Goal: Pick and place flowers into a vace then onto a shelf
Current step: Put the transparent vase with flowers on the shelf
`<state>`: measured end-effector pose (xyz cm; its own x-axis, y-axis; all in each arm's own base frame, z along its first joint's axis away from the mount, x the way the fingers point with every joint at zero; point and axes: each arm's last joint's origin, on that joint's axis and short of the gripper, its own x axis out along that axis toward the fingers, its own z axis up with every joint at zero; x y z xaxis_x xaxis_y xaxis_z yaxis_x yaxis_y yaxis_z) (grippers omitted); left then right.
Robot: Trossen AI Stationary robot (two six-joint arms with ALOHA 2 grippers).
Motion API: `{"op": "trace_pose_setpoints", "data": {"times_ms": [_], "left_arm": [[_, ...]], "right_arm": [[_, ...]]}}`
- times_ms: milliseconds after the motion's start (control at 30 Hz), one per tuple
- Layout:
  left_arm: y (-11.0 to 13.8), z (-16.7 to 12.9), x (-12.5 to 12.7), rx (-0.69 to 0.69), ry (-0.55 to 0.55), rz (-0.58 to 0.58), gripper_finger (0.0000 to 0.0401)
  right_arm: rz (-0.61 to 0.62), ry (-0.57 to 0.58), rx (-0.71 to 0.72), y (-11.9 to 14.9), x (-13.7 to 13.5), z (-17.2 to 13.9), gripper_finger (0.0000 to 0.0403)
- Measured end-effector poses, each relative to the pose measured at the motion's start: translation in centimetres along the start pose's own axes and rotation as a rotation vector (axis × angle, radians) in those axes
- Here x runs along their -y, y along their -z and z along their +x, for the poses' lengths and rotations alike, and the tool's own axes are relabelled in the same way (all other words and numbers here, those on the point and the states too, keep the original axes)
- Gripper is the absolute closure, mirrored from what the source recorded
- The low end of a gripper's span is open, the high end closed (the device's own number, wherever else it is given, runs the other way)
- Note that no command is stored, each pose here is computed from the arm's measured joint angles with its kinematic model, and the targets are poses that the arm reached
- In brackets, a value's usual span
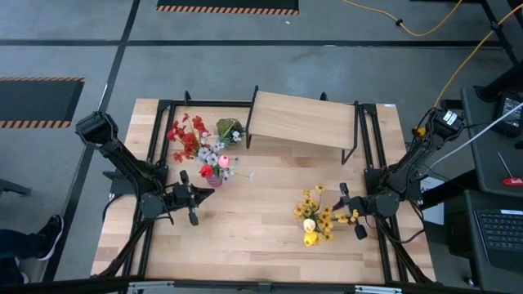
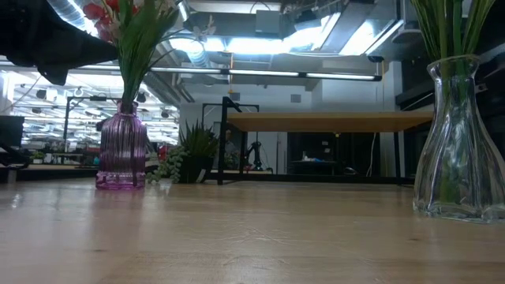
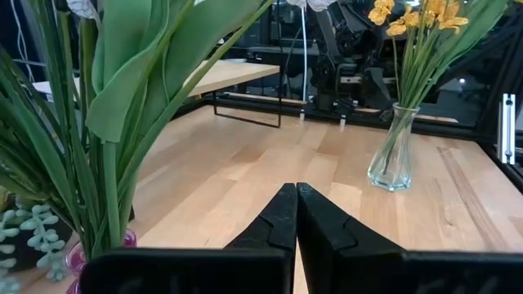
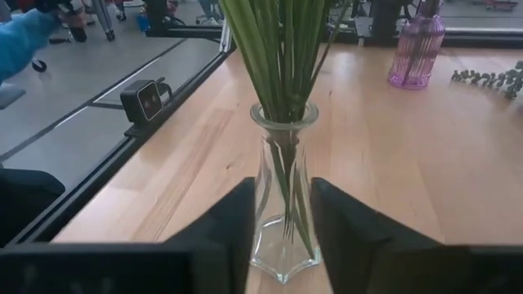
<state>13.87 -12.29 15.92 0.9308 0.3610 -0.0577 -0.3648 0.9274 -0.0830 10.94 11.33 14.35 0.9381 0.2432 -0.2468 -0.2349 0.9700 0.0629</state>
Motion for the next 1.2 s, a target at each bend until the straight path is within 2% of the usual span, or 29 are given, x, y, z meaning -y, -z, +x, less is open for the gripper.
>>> {"op": "trace_pose_setpoints", "data": {"times_ms": [233,433,667,900,1033,1200], "left_arm": [[0.0,0.0,0.0,0.0,0.0,0.0,0.0398],[0.0,0.0,0.0,-0.001,0.003,0.002,0.0398],[0.1,0.0,0.0,-0.005,0.004,0.013,0.0398],[0.1,0.0,0.0,-0.01,0.02,0.015,0.0398],[0.1,0.0,0.1,-0.013,0.03,0.015,0.0399],[0.2,0.0,0.2,-0.022,0.064,0.016,0.0398]], "right_arm": [[0.001,0.01,-0.006,0.1,0.1,0.1,0.0198],[0.017,0.053,-0.027,0.5,0.5,0.8,0.0155],[0.012,0.034,0.01,0.5,0.0,2.0,0.0153],[-0.019,0.047,-0.042,0.2,-1.6,4.2,0.0155],[-0.071,0.113,-0.045,0.0,-2.2,5.4,0.0156],[-0.008,0.146,-0.045,-0.1,-2.3,6.2,0.0156]]}}
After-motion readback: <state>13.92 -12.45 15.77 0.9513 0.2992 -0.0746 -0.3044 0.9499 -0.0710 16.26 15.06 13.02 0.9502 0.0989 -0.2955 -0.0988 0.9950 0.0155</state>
